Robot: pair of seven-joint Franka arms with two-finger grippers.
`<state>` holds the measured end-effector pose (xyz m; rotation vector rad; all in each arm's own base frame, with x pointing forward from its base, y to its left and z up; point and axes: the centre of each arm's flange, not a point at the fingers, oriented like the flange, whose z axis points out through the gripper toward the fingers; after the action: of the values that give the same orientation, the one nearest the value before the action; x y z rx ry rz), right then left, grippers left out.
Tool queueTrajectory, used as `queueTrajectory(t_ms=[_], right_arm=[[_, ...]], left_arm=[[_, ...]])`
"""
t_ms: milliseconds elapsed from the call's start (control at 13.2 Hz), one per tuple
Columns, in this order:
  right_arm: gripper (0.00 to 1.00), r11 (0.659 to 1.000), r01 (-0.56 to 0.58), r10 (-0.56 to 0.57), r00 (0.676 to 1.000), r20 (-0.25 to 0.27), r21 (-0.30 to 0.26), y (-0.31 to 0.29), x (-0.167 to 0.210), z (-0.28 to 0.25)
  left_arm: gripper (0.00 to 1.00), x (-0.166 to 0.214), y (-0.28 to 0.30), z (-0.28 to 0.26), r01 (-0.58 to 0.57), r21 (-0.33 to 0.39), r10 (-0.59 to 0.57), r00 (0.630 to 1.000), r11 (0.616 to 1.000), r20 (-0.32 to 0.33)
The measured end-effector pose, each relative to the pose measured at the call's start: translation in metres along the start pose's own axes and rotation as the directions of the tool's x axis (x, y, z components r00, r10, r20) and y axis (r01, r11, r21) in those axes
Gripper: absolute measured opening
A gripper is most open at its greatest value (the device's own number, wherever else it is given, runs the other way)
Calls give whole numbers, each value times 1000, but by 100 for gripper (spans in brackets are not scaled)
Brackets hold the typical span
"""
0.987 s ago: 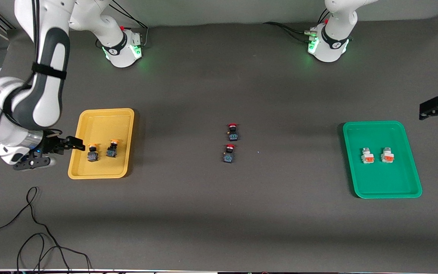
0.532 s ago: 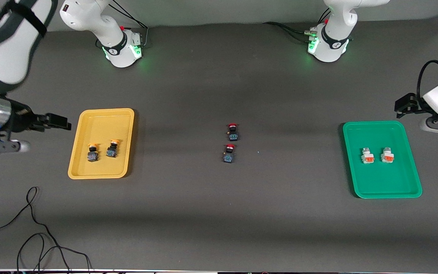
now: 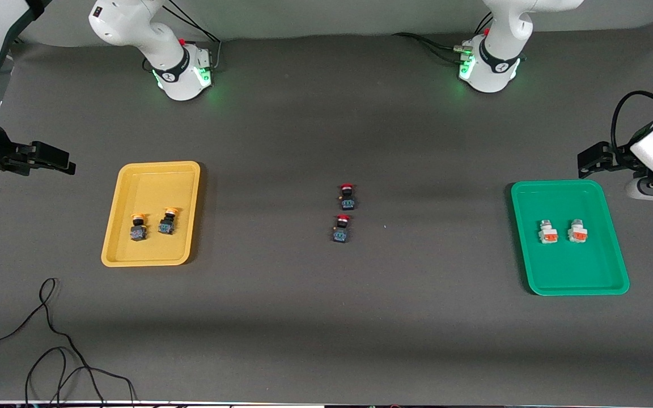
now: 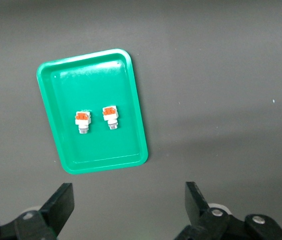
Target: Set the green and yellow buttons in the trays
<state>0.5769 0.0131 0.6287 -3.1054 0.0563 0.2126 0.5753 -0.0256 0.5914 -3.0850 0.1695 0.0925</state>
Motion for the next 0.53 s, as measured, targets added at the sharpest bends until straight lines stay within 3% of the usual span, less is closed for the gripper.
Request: queueTrajectory(t_ms=[532], right_arm=[[100,1000,25,-24,1000,11,-9,-16,4,6]], left_arm=[[99,-2,3,2,122,-27,-122,992,992,24]])
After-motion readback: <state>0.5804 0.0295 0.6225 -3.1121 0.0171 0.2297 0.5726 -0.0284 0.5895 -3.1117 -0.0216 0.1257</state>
